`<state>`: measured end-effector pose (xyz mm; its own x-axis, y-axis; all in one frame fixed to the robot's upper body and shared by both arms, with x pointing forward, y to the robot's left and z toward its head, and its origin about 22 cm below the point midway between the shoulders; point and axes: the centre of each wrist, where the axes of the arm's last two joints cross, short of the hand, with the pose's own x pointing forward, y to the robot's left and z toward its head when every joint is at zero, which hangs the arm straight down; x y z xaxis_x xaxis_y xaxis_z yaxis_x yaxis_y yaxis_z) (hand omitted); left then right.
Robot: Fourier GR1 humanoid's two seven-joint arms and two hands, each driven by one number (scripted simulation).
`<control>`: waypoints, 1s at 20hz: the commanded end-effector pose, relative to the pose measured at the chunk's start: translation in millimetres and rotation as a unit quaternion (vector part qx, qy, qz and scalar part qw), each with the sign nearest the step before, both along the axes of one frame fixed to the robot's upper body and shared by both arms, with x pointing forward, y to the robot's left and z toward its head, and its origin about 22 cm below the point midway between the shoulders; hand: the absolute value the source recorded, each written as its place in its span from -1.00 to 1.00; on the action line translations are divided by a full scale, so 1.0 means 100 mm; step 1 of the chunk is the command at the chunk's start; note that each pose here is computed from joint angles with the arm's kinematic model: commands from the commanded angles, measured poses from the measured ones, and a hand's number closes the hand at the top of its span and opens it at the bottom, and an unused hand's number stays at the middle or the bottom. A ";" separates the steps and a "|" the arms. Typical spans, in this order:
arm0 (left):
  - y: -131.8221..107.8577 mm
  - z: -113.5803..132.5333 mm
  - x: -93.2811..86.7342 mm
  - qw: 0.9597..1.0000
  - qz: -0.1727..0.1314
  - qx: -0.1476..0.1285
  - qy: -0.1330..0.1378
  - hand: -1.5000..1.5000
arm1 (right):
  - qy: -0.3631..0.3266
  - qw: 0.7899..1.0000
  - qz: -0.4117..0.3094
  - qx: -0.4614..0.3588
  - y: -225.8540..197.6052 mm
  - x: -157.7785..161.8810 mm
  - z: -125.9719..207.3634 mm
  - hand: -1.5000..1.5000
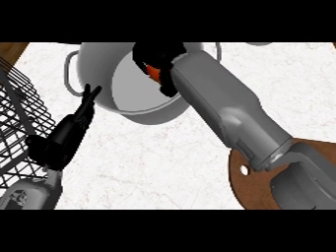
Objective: Pick the tomato from the cutting board and place it in the pot
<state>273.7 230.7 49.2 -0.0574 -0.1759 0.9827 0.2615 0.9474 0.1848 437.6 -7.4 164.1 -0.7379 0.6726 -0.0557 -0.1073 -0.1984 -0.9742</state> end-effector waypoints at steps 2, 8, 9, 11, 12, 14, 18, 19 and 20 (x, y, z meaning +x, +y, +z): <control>0.03 -0.41 -0.08 0.993 -0.006 0.021 0.115 0.00 | 0.037 0.992 -0.080 -0.091 -0.11 0.02 -0.27 -1.00; -0.17 -0.41 -0.09 0.993 -0.023 0.000 0.115 0.00 | 0.109 0.991 -0.042 0.066 -0.10 -0.07 -0.38 -1.00; -0.21 -0.42 -0.08 0.993 -0.025 0.012 0.119 0.00 | 0.115 0.986 -0.027 0.118 -0.06 -0.06 -0.23 -1.00; -0.15 -0.40 -0.08 0.992 -0.022 0.017 0.120 0.00 | 0.131 0.970 -0.010 0.205 -0.06 -0.06 -0.18 -1.00; -0.13 -0.34 -0.03 0.993 -0.022 0.013 0.113 0.00 | 0.151 0.956 -0.022 0.249 -0.11 -0.05 -0.19 -1.00; -0.14 -0.41 -0.06 0.993 -0.020 0.001 0.118 0.00 | 0.165 0.933 -0.030 0.318 -0.18 -0.04 -0.24 -1.00; -0.04 -0.41 -0.10 0.991 -0.013 0.020 0.128 0.00 | 0.175 0.882 -0.077 0.430 -0.24 0.02 -0.13 -1.00; -0.04 -0.48 -0.15 0.991 -0.005 0.009 0.132 0.00 | 0.165 0.870 -0.077 0.459 -0.22 0.03 0.00 -1.00; -0.05 -0.46 -0.08 0.992 -0.005 0.009 0.129 0.00 | 0.170 0.859 -0.087 0.475 -0.21 0.05 0.07 -1.00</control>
